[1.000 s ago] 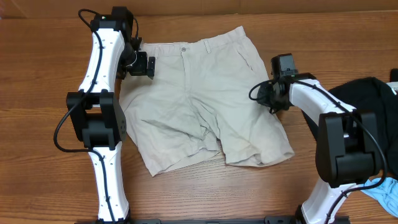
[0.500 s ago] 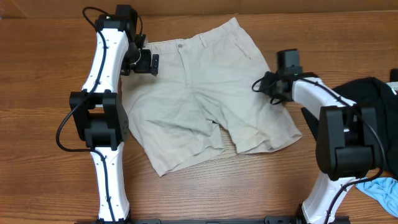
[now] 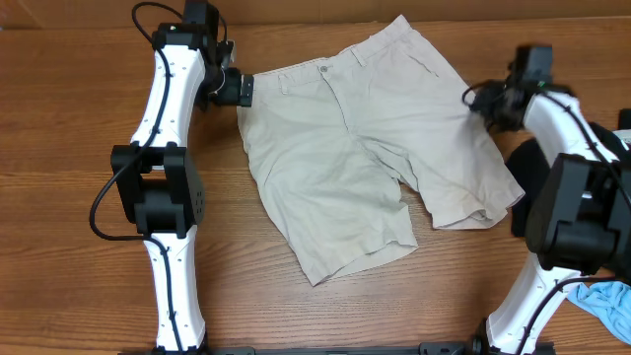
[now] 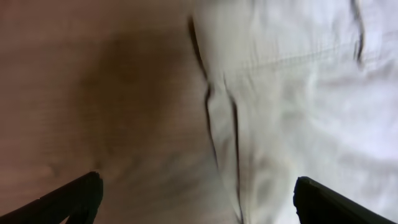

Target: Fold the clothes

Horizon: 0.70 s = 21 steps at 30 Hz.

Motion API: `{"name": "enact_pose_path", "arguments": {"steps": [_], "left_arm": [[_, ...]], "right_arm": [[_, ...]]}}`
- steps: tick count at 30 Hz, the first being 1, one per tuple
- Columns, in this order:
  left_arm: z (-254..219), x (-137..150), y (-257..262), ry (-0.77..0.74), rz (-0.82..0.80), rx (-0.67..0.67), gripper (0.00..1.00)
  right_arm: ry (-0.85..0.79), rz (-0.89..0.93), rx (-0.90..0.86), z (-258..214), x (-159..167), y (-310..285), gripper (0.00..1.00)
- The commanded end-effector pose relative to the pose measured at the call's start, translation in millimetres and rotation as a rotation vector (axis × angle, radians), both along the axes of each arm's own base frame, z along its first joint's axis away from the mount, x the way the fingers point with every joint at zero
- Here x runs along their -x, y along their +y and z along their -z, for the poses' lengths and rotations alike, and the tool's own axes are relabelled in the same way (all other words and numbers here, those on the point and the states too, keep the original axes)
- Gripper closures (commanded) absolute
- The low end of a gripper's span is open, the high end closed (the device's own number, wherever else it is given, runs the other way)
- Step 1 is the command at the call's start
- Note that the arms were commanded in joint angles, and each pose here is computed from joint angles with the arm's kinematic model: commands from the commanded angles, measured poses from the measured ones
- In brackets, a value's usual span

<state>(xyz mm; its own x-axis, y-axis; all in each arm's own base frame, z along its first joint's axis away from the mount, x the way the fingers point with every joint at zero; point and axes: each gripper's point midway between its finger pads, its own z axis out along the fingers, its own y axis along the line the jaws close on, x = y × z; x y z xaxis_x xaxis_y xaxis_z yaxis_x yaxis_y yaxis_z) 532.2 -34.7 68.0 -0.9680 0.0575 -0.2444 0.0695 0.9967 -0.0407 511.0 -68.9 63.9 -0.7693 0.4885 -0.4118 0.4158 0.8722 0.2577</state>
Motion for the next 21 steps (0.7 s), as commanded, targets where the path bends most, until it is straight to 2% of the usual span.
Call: {"name": "enact_pose_path", "arguments": {"steps": [1, 6, 10, 18, 21], "left_arm": [[-9.9, -21.0, 0.6, -0.092, 0.046, -0.031, 0.0], [2.2, -39.2, -6.4, -0.144, 0.064, -0.021, 0.02], [24.8, -45.8, -20.4, -0.141, 0.097, 0.031, 0.04], [75.8, -40.2, -47.2, -0.07, 0.144, 0.103, 0.12], [83.4, -38.4, -53.3, -0.059, 0.154, 0.102, 0.23]], "right_arm": [[-0.068, -0.114, -0.003, -51.7, -19.3, 23.2, 0.0], [-0.024, -0.176, -0.009, -81.4, -10.6, 44.6, 0.0], [0.006, -0.201, -0.022, -86.6, -3.0, 58.3, 0.0], [0.05, -0.235, -0.028, -82.1, 6.7, 76.1, 0.0], [0.053, -0.239, -0.031, -81.8, 7.4, 80.1, 0.0]]}}
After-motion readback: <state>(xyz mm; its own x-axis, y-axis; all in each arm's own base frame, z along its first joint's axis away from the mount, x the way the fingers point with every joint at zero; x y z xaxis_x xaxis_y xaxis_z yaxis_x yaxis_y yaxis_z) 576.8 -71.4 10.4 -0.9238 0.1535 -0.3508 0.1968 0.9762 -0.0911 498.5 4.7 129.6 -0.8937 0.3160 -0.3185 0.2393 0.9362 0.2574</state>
